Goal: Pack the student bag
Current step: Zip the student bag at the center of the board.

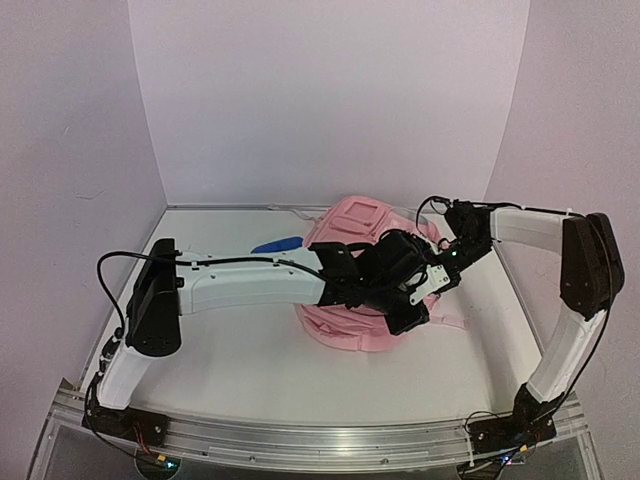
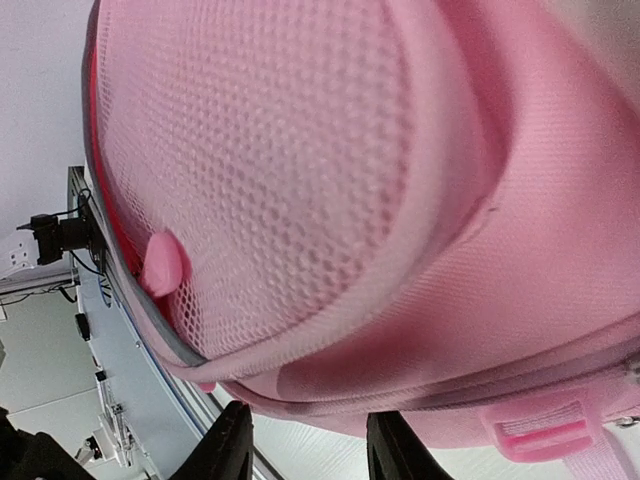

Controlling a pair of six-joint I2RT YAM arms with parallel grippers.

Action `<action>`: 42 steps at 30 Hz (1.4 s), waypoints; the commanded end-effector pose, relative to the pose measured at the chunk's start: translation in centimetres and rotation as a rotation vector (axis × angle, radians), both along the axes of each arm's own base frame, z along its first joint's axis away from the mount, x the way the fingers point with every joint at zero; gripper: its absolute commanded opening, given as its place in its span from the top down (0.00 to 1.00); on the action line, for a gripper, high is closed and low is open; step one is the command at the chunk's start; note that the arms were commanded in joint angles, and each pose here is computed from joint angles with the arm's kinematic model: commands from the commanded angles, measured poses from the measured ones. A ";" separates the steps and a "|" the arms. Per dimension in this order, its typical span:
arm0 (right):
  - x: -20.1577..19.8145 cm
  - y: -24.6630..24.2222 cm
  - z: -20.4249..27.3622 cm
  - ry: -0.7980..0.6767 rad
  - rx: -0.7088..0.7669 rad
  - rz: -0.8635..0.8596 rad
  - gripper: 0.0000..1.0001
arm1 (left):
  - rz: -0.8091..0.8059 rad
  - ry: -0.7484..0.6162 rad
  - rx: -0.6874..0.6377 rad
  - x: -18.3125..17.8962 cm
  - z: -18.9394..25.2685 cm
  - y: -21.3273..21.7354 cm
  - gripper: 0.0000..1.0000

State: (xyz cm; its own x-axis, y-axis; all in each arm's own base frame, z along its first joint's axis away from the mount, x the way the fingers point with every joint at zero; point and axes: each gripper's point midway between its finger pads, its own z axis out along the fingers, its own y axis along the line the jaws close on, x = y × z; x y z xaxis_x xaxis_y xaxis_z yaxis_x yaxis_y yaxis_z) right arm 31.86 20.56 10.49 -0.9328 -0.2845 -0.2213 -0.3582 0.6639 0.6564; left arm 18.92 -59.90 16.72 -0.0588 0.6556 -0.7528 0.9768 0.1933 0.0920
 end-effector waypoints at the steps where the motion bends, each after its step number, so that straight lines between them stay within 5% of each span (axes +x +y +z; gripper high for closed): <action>1: 1.2 -1.7 2.7 -0.136 0.027 0.019 0.60 | 0.101 0.047 -0.157 1.1 5.9 1.4 0.63; 10: -2.9 -1.1 7.2 -0.327 0.051 0.110 0.54 | 0.621 0.191 -0.260 9.7 6.8 10.6 0.43; 18: -3.6 2.7 6.8 -0.519 -0.014 0.121 0.51 | 0.842 0.181 -0.220 12.5 5.6 16.1 0.36; 29: -4.1 6.5 3.4 -0.551 -0.085 0.172 0.56 | 0.959 0.209 -0.254 13.0 5.4 18.9 0.34; 42: -5.6 7.1 -1.4 -0.483 -0.173 0.187 0.67 | 0.920 0.182 -0.241 13.0 5.6 18.7 0.34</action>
